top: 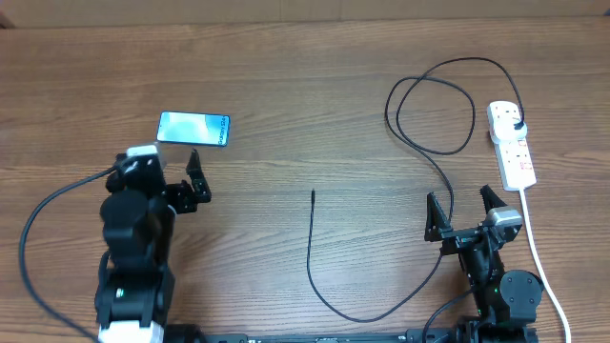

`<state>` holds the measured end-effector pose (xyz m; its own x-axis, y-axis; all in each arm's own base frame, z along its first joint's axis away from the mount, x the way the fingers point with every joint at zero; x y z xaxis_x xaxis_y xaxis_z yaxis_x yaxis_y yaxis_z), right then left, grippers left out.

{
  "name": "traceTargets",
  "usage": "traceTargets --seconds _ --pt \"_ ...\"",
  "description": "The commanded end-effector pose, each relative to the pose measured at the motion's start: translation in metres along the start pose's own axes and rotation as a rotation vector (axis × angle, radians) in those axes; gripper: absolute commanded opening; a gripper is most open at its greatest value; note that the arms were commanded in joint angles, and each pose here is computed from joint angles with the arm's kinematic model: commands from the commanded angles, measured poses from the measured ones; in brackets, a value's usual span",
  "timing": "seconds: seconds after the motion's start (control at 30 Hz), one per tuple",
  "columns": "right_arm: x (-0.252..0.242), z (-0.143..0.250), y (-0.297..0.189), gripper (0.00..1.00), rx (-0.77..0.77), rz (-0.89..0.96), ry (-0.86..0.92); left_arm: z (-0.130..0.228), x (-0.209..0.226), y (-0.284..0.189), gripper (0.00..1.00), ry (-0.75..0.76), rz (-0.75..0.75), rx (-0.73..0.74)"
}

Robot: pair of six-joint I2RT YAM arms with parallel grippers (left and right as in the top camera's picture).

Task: Plug charger to phone and switch on socket
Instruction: 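Raise the left arm and move the left gripper over the smartphone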

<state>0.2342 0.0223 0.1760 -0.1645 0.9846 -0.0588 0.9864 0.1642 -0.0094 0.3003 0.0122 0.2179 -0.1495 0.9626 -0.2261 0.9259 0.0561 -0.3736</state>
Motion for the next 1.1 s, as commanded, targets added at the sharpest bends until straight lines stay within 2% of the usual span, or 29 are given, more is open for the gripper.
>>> traceTargets --seconds 0.0,0.27,0.47,0.63,0.77,1.07 --pt "0.000 0.002 0.000 1.00 -0.003 0.005 -0.001 0.008 -0.002 0.012 1.00 -0.018 0.017 0.055" --pt "0.000 0.002 0.000 1.00 -0.004 0.006 -0.001 0.023 0.009 0.031 1.00 -0.154 -0.064 0.124" --pt "0.000 0.002 0.000 1.00 -0.003 0.006 -0.001 -0.001 0.008 0.038 1.00 -0.261 -0.110 0.123" --pt "0.000 0.002 0.000 1.00 -0.003 0.005 0.000 -0.028 0.003 0.046 1.00 -0.304 -0.154 0.183" --pt "0.000 0.002 0.000 1.00 -0.004 0.006 -0.001 -0.048 -0.012 0.045 1.00 -0.289 -0.100 0.216" --pt "0.000 0.002 0.000 1.00 -0.004 0.006 -0.001 -0.052 -0.048 0.043 1.00 -0.318 0.110 0.257"
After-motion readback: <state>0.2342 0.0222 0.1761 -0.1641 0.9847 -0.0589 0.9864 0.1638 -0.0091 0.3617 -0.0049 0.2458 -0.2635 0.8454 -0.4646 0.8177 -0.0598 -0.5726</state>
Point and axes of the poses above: each gripper's point midway between its finger pads, its own y axis out along the fingers, its own x axis along the line the jaws close on, z = x × y, the point moved 1 cm from there along -y, back along the fingers, and after that the axes turned 9 degrees about -y, right-handed, at the moved point
